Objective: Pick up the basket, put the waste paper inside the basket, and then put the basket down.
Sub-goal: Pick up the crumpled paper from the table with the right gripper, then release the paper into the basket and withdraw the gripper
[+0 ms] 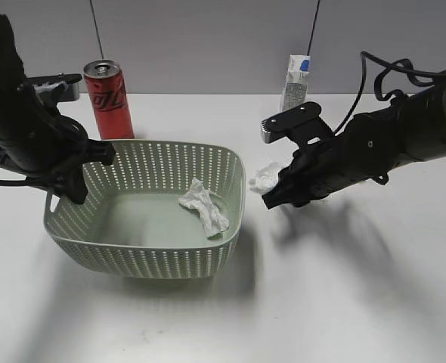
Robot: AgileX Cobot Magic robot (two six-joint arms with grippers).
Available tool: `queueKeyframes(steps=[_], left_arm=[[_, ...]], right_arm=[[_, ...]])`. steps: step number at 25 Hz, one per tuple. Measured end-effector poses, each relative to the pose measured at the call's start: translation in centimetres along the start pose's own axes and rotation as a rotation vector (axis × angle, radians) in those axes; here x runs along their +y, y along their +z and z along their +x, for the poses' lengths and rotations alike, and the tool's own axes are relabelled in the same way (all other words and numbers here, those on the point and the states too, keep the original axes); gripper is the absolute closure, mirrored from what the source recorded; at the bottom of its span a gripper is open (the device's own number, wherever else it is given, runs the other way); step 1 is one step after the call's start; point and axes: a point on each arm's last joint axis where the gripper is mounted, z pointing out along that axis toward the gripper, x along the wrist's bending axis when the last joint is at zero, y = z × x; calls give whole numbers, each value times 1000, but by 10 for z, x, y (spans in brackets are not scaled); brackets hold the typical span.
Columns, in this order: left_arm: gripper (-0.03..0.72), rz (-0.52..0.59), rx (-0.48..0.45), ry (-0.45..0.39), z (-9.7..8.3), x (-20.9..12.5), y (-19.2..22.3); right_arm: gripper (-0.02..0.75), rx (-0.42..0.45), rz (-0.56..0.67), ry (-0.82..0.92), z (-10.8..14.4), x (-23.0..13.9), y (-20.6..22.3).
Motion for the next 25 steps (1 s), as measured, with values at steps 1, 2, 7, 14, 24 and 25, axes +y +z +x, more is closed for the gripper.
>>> queueKeyframes(steps=[1, 2, 7, 14, 24, 25], left_arm=[[689, 0, 0, 0, 0, 0, 0], [689, 0, 0, 0, 0, 0, 0], [689, 0, 0, 0, 0, 0, 0], [689, -5, -1, 0, 0, 0, 0], [689, -15, -4, -2, 0, 1, 0], [689, -15, -4, -2, 0, 1, 0]], right_arm=[[587, 2, 14, -1, 0, -1, 0], [650, 4, 30, -3, 0, -3, 0], [745, 9, 10, -3, 0, 10, -26], [745, 5, -253, -15, 3, 55, -123], [745, 225, -382, -228, 107, 57, -165], [745, 239, -388, -241, 115, 56, -160]])
